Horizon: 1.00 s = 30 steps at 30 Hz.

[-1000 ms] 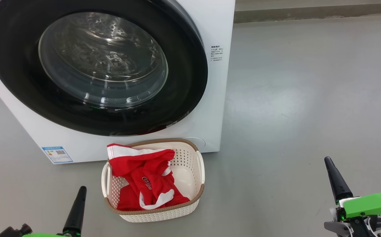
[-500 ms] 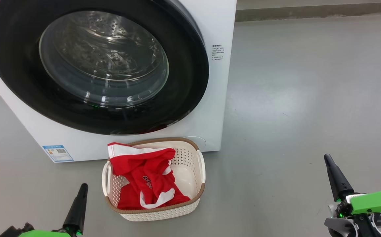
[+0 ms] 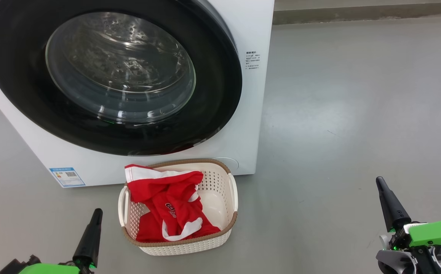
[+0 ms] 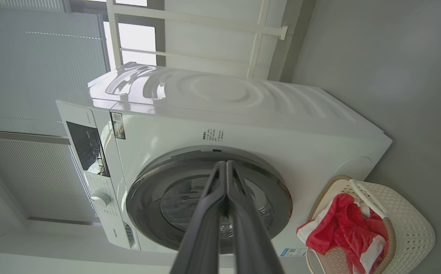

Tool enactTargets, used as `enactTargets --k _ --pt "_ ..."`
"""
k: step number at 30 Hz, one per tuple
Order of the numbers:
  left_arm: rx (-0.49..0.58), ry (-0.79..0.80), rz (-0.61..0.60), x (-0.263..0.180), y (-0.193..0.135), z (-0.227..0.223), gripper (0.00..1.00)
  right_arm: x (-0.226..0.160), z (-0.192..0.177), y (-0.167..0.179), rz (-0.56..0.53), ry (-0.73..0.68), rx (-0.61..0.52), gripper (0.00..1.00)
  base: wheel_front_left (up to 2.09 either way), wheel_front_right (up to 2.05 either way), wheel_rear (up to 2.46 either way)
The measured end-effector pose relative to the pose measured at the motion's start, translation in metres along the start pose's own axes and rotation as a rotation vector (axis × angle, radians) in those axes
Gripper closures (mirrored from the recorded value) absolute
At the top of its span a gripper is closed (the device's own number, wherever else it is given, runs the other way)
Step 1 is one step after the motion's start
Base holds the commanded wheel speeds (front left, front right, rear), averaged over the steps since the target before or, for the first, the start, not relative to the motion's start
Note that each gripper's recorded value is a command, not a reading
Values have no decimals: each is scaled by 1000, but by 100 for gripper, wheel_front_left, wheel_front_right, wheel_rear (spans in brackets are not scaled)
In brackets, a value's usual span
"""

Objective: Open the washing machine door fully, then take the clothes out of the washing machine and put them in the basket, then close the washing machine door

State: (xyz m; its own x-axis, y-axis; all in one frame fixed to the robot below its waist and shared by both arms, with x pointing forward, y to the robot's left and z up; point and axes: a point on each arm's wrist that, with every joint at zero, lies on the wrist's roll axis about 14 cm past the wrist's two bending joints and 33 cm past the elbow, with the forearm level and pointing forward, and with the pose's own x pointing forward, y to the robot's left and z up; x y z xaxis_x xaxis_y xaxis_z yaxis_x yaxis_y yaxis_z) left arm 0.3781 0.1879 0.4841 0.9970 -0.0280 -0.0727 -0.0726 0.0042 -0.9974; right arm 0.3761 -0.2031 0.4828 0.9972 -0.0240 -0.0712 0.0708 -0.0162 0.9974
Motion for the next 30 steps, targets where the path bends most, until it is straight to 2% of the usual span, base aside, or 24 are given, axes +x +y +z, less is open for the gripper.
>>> enactTargets --k 30 --pt "0 -1 0 0 0 0 100 0 0 0 0 -1 0 100 0 0 0"
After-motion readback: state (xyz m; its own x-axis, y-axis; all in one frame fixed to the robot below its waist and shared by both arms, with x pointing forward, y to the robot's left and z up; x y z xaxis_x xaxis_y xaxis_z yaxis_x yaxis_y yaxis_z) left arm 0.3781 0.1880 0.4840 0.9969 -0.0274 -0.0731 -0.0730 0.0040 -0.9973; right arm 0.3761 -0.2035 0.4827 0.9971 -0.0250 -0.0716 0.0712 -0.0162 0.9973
